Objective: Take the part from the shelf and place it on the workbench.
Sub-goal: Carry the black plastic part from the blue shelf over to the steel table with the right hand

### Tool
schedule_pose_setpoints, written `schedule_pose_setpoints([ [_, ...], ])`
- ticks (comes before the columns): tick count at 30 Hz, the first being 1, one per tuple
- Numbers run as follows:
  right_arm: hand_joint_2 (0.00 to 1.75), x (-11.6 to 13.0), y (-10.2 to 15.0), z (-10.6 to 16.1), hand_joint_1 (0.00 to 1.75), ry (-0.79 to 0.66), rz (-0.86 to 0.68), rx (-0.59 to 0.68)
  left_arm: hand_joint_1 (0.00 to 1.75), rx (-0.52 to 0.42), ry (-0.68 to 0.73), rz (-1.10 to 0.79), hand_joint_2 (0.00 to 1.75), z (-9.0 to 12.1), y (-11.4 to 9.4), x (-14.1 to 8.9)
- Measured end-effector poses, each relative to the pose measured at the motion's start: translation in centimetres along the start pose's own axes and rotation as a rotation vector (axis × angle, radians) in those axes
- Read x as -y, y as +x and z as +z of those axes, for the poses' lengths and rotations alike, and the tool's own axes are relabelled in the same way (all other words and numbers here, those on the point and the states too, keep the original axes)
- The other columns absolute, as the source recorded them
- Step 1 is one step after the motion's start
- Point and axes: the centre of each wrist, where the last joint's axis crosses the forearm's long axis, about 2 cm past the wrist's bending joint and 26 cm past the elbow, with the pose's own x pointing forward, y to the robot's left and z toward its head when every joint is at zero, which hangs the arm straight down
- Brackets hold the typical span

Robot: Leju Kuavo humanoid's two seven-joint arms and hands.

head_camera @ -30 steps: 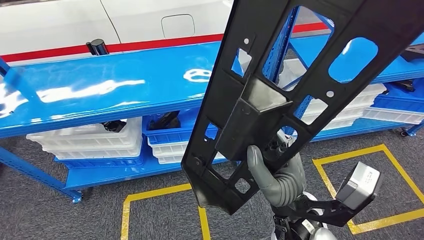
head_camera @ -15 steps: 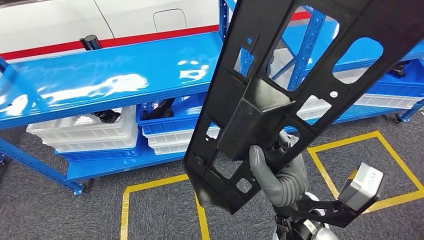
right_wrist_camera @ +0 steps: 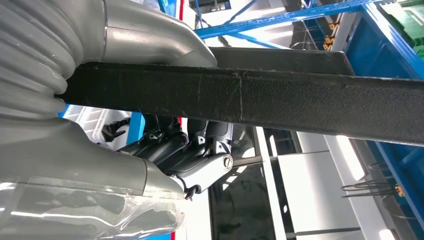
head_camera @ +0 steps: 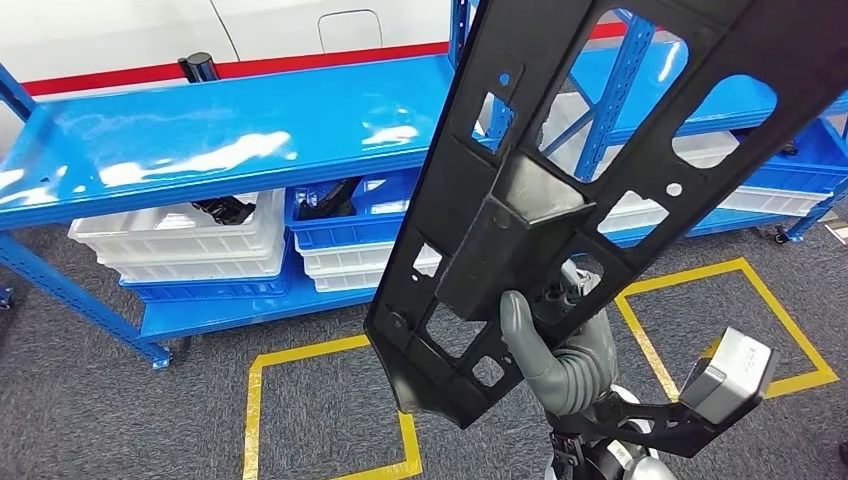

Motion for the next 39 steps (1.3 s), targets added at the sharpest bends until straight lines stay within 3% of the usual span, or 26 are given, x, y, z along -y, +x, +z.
schedule_pose_setpoints([
  [39, 1.75, -0.07, 0.3, -0.11, 1.75, 0.017, 0.035, -0.014, 0.0, -0.023, -0.007, -0.003, 1.75, 0.07, 0.25, 0.3],
])
